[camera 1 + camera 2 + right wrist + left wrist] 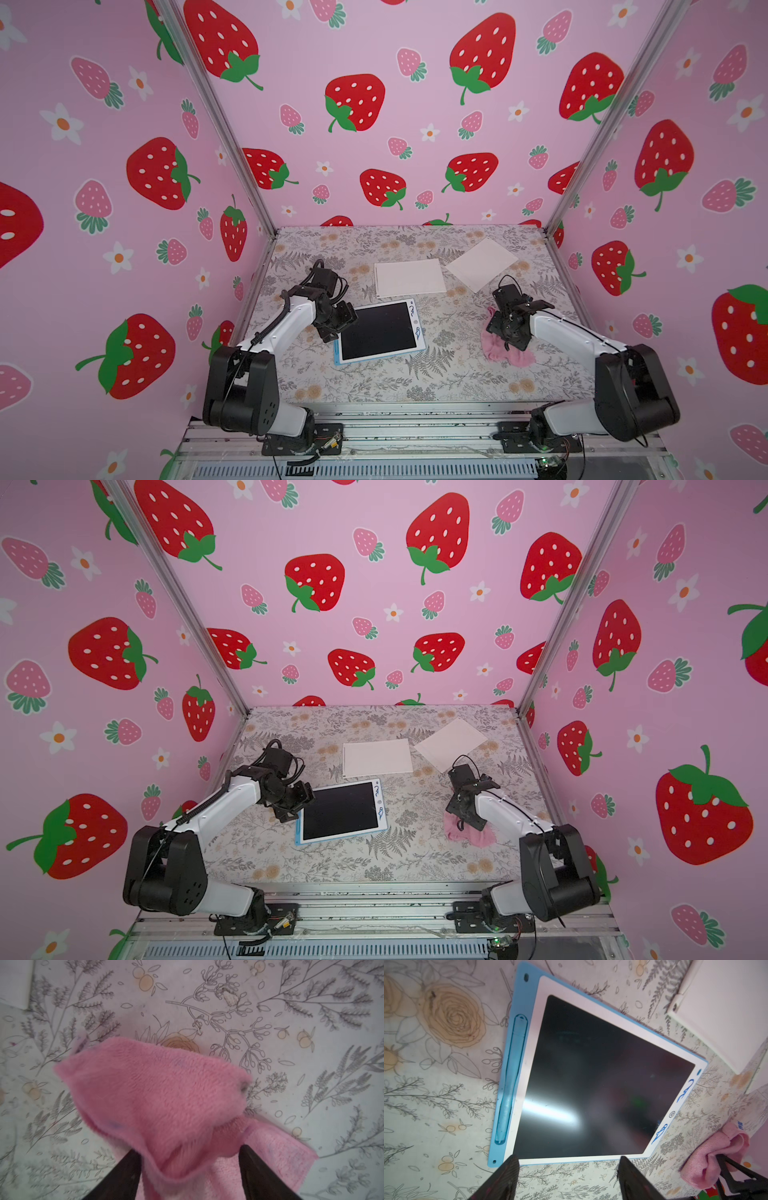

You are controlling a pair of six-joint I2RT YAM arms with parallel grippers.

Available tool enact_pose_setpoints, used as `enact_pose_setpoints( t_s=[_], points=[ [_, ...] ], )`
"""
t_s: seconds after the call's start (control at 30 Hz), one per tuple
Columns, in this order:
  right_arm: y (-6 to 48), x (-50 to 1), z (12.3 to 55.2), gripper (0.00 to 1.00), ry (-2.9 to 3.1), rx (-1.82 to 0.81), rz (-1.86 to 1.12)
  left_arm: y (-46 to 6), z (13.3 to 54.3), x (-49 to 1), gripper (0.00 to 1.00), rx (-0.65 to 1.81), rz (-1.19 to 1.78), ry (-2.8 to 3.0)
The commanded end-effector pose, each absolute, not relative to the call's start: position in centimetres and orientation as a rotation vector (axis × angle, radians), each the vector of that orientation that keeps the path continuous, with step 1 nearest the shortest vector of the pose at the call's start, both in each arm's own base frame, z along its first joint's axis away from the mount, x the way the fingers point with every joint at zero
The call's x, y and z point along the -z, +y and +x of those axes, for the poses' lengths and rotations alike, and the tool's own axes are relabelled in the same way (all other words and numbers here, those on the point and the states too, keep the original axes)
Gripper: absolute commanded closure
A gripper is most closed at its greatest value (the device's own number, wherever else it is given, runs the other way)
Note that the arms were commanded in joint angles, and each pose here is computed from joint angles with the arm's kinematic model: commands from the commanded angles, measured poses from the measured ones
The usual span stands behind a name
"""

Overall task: Wipe the drawing tablet
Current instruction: Pick up the cleaning item at the center of the board, then wipe the dirt from the drawing tablet.

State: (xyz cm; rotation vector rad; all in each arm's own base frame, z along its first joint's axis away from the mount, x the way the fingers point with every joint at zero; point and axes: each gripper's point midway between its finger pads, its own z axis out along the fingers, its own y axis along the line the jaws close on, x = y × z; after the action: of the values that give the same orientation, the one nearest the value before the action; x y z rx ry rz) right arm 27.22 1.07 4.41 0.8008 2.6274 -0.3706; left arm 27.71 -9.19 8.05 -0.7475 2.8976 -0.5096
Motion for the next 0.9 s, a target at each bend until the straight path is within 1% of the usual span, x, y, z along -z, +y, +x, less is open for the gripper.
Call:
enact_pose_setpoints(
  t_s=[0.0,0.03,0.07,0.1,0.17,0.2,0.27,0.37,0.47,0.57,0.7,0.77,0.87],
  points=[
    [1.4,-3.1,28.7,0.31,2.685,0.328,0.804,-8.5,26.4,-7.6,0.27,0.464,-0.763,2.933],
    [1.5,-2.7,28.7,0.4,2.707,0.318,0.817,-8.3,26.3,-7.5,0.28,0.456,-0.768,2.937],
    [1.5,-2.7,28.9,0.52,2.718,0.313,0.816,-8.0,26.2,-7.3,0.3,0.445,-0.777,2.943],
    [1.9,-2.7,29.4,0.67,2.715,0.274,0.792,-7.4,26.2,-7.1,0.31,0.434,-0.791,2.943],
    [2.9,-3.5,30.0,0.93,2.689,0.205,0.747,-6.7,26.2,-6.7,0.34,0.444,-0.815,2.935],
    [3.6,-4.3,30.4,1.0,2.658,0.172,0.706,-6.3,26.3,-6.5,0.35,0.443,-0.821,2.933],
    [5.9,-6.6,31.2,1.0,2.572,0.096,0.576,-5.7,26.5,-6.1,0.39,0.449,-0.806,2.933],
    [11.2,-10.6,32.0,1.0,2.404,-0.034,0.338,-5.3,26.8,-5.4,0.48,0.432,-0.756,2.964],
    [17.0,-12.5,32.2,1.0,2.322,-0.172,0.189,-4.9,26.8,-4.3,0.53,0.379,-0.724,3.008],
    [22.3,-13.2,32.7,1.0,2.276,-0.222,0.045,-4.1,26.8,-3.6,0.59,0.295,-0.703,3.035],
    [29.4,-13.2,33.7,1.0,2.226,-0.267,-0.143,-3.8,27.3,-3.0,0.61,0.27,-0.681,3.04],
    [31.7,-13.1,34.4,1.0,2.205,-0.287,-0.181,-3.7,27.6,-2.8,0.64,0.252,-0.669,3.038],
    [33.0,-11.9,35.4,1.0,2.205,-0.291,-0.156,-3.6,27.7,-2.4,0.66,0.248,-0.662,3.043]
  ],
)
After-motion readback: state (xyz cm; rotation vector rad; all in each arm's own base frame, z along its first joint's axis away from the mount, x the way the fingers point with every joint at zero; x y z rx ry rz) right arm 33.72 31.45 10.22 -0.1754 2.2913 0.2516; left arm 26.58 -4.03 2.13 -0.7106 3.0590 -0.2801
